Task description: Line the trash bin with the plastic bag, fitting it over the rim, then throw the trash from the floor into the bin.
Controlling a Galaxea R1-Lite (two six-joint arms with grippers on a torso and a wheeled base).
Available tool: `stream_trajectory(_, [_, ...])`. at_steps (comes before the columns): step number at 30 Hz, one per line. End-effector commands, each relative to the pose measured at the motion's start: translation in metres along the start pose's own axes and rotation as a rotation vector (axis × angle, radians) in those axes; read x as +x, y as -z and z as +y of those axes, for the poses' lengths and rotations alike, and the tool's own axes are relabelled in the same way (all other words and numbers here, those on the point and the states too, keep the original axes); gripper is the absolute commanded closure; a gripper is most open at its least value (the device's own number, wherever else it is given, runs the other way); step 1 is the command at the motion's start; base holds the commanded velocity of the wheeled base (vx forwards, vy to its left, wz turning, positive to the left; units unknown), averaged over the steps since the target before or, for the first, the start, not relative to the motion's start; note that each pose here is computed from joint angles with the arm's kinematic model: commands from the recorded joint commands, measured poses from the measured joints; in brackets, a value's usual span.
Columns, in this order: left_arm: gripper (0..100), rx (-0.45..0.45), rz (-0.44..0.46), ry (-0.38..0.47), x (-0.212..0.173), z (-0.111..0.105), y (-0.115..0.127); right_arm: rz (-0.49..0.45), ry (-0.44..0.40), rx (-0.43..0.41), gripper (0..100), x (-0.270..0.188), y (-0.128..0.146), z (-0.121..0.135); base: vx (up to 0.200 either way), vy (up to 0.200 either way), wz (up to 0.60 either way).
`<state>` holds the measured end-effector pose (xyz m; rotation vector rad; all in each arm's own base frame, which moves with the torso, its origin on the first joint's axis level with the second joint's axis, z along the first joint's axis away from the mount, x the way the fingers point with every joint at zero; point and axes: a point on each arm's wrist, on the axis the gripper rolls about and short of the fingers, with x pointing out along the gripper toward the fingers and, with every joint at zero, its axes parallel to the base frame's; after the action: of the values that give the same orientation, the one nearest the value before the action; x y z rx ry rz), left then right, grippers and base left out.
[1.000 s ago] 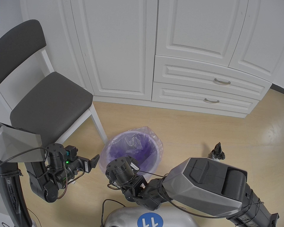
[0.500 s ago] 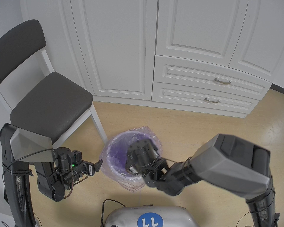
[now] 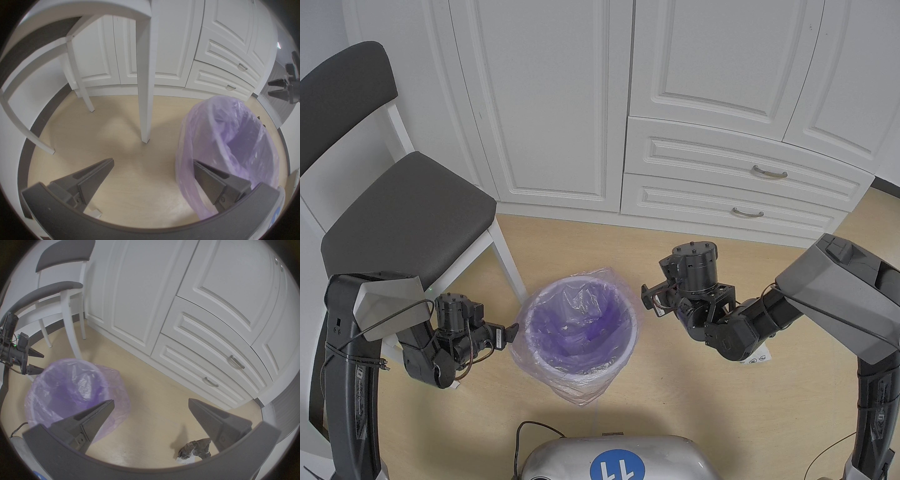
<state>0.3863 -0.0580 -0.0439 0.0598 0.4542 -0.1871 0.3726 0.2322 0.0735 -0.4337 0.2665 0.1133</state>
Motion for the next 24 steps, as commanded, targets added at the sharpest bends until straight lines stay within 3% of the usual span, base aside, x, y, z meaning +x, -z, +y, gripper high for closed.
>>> stream_trajectory(1, [0,-0.013,0.021,0.025,0.039,0.014,0.005,0.024,0.032,0.013,0,0.018,0.014,-0.015,0.0,0.0,0.0])
stream_trajectory(13, [0,-0.023,0.092,0.058,0.082,0.022,-0.01,0.036,0.032,0.015,0,0.057,0.032,0.0,0.0,0.0,0.0])
stream_trajectory(24, [0,-0.036,0.082,0.052,0.068,0.024,-0.009,0.086,0.022,0.017,0,0.082,0.055,0.005,0.0,0.0,0.0])
